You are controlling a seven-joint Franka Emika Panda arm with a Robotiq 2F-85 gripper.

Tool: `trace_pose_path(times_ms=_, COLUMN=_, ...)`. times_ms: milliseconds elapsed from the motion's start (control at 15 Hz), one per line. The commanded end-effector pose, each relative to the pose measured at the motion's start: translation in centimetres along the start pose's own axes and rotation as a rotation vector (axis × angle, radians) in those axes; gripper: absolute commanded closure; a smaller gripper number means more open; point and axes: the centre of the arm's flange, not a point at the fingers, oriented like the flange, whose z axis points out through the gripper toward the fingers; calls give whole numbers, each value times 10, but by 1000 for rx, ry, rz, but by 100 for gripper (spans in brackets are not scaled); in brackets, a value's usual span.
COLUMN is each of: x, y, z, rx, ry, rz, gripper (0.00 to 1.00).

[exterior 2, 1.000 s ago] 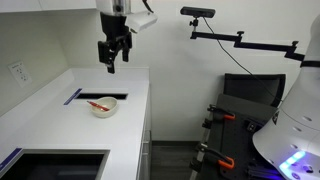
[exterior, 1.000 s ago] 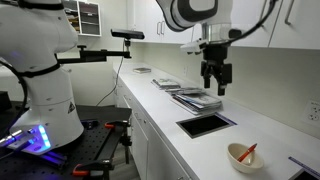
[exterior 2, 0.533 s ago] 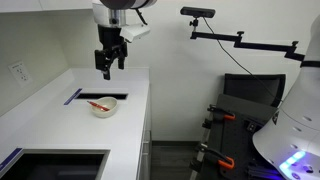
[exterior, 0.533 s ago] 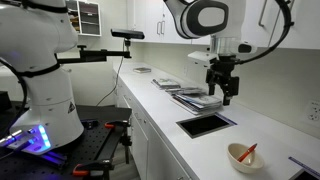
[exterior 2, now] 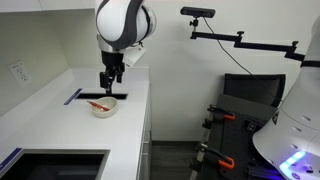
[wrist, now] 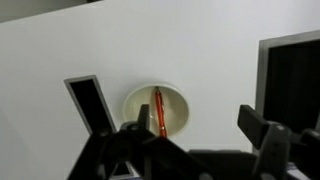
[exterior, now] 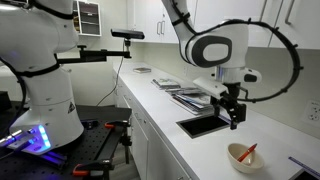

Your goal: Pick the pen from the bowl and put it on the table

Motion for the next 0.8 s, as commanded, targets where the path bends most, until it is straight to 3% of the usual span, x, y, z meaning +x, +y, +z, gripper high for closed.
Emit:
trace_pose_path(times_ms=0, x=34, y=18, z=49, rx=29, ry=-26, rz=-39, gripper=31)
trace_pose_path(times_ms=67, x=42, y=22, z=63, rx=38, ry=-38, rz=-37, gripper=40)
trace_pose_path(times_ms=333, x=70, y=39, z=109, rx=55, ry=-65, rz=-48, gripper=48)
trace_pose_path(times_ms=733, x=98, y=42, z=148, rx=87, ry=-77, rz=-58, gripper=45)
